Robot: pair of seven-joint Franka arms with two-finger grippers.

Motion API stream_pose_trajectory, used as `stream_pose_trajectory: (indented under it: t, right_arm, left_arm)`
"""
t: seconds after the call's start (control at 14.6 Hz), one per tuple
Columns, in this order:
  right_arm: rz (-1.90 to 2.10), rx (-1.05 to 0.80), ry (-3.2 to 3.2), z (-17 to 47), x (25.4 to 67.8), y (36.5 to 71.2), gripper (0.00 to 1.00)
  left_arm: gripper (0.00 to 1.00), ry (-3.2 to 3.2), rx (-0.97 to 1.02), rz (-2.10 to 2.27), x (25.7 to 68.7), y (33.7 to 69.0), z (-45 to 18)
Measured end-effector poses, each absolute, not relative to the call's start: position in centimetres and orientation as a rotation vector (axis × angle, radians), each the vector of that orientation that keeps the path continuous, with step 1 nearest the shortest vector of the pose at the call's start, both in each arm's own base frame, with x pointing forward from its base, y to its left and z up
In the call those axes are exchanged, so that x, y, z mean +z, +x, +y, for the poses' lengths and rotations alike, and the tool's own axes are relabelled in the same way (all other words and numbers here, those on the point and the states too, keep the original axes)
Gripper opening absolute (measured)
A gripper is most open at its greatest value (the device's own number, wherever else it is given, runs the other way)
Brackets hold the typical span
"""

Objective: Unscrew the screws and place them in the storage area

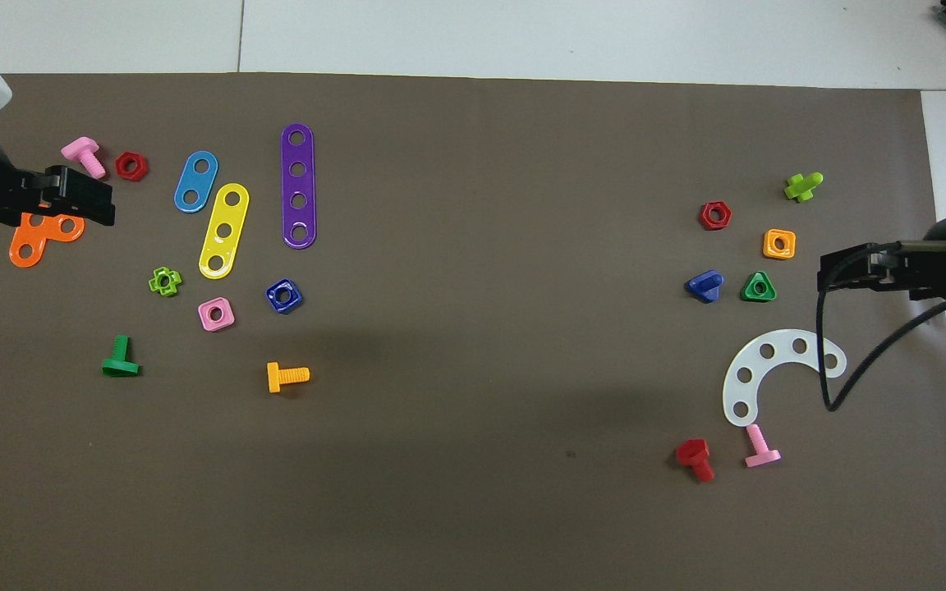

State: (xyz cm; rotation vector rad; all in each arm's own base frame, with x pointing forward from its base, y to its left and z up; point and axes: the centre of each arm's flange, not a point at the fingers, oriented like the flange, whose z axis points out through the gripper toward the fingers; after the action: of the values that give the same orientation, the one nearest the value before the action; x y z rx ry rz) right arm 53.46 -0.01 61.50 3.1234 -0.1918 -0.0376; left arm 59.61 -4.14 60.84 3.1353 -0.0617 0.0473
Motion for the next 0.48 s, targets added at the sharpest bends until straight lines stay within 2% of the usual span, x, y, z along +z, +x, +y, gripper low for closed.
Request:
stream_pose_trajectory:
  t: [0.48]
  right_arm:
    - [-0.186, -0.081, 3.12, 0.2, 62.6, 53.1, 1.0]
  left_arm:
    - [1.0, 3.135, 0.058, -0.053, 61.1, 59.5, -3.8]
